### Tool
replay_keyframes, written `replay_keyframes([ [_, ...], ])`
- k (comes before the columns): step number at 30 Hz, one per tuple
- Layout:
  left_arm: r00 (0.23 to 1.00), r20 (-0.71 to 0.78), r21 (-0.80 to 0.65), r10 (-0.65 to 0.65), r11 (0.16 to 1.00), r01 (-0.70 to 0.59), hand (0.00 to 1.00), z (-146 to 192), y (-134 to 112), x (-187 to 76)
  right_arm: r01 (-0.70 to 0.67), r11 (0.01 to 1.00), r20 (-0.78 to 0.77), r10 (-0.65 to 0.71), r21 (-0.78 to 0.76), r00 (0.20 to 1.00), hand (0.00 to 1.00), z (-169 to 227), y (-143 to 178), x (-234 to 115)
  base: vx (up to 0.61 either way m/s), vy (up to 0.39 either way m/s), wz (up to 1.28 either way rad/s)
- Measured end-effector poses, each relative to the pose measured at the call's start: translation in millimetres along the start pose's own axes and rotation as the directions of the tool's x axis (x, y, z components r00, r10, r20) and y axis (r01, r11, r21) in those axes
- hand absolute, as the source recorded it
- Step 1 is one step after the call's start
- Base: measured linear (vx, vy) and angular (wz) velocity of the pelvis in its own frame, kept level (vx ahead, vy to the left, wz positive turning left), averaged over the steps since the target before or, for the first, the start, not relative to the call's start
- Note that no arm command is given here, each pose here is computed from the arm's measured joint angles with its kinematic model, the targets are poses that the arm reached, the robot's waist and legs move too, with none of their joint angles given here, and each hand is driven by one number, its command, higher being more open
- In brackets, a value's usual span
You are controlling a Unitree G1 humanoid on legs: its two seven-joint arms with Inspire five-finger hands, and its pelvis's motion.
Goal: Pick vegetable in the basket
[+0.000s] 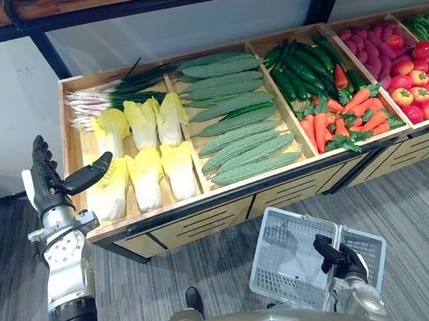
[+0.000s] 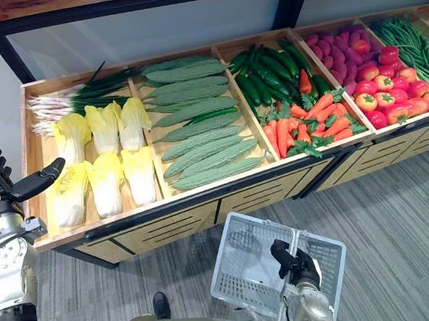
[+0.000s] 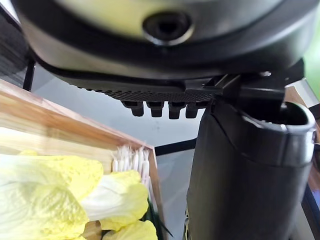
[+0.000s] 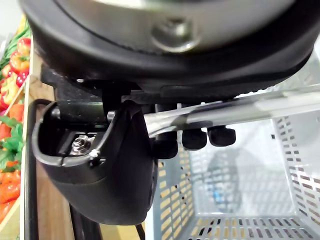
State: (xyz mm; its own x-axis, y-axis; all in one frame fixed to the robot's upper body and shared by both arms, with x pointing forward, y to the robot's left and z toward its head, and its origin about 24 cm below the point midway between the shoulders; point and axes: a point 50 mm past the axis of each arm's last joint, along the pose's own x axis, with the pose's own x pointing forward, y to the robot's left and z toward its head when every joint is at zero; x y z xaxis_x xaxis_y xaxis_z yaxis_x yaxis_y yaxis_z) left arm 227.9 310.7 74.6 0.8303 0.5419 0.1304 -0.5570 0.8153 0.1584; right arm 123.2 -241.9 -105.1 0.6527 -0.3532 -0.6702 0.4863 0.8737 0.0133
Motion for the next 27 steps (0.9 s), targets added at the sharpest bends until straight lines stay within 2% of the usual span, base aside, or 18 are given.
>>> replay_keyframes([
  [17,0.996,-0.086,-0.015,0.025,1.0,-0.026,1.0,-16.0,-11.3,-11.6,-0.029,0.999,-0.002,0.029,-0.042,1.0,0.0,0.7,4.3,-0.5,0.0,0.0,-0.01],
  [27,0.986,-0.145,-0.011,0.084,0.996,-0.087,1.0,-30.2,-4.8,-24.7,-0.028,0.999,-0.004,0.028,-0.044,1.0,0.0,0.2,4.0,-0.7,-0.01,0.0,-0.01],
])
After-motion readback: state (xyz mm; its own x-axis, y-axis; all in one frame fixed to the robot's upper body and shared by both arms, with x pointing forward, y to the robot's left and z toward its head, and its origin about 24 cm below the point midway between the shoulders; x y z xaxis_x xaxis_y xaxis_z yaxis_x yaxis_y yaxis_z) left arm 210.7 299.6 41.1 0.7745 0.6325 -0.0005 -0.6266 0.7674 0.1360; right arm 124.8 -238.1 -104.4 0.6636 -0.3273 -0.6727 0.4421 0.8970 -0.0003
